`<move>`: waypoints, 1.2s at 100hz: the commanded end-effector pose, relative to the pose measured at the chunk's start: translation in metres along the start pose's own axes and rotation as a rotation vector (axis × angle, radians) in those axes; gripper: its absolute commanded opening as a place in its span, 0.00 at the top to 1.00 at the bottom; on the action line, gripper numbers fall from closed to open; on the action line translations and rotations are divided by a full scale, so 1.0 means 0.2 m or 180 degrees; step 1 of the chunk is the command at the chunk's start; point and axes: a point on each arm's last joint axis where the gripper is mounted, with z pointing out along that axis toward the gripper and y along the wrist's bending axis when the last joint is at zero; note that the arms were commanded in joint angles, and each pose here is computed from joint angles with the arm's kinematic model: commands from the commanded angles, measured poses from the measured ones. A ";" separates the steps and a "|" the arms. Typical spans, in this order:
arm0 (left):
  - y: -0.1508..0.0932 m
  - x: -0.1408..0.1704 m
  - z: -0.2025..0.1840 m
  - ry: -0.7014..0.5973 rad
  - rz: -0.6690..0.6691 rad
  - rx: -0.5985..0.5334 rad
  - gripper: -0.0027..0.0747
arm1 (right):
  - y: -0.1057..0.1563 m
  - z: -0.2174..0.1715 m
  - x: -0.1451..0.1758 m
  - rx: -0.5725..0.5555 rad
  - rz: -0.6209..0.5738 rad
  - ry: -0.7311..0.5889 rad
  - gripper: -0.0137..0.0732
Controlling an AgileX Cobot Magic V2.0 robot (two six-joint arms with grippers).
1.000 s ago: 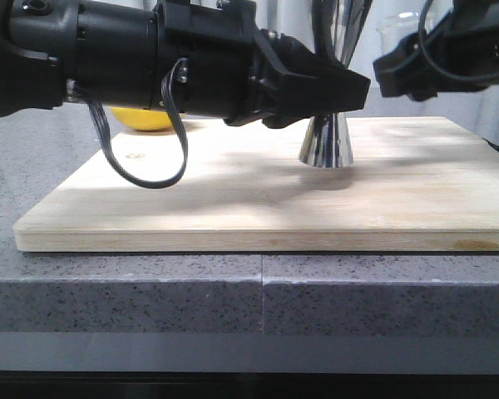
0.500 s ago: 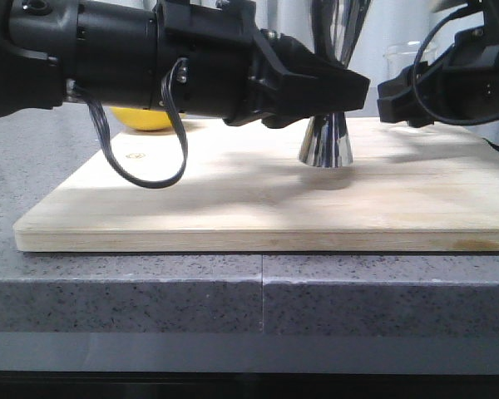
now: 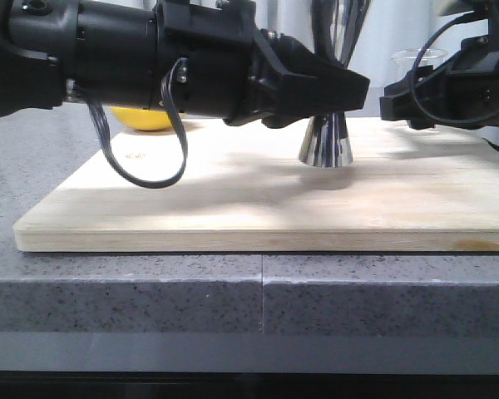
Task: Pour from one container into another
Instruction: 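Lower the empty beaker onto the board's far corner with the right gripper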
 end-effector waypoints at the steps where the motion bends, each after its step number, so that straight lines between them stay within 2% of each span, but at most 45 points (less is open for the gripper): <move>1: -0.02 -0.17 -0.03 -0.0463 0.0063 0.0071 0.99 | -0.03 0.00 -0.12 0.0098 0.0041 -0.0455 0.44; 120: -0.02 -0.17 -0.03 -0.0463 0.0063 0.0071 0.99 | -0.02 0.02 -0.05 0.0041 0.0023 -0.0258 0.44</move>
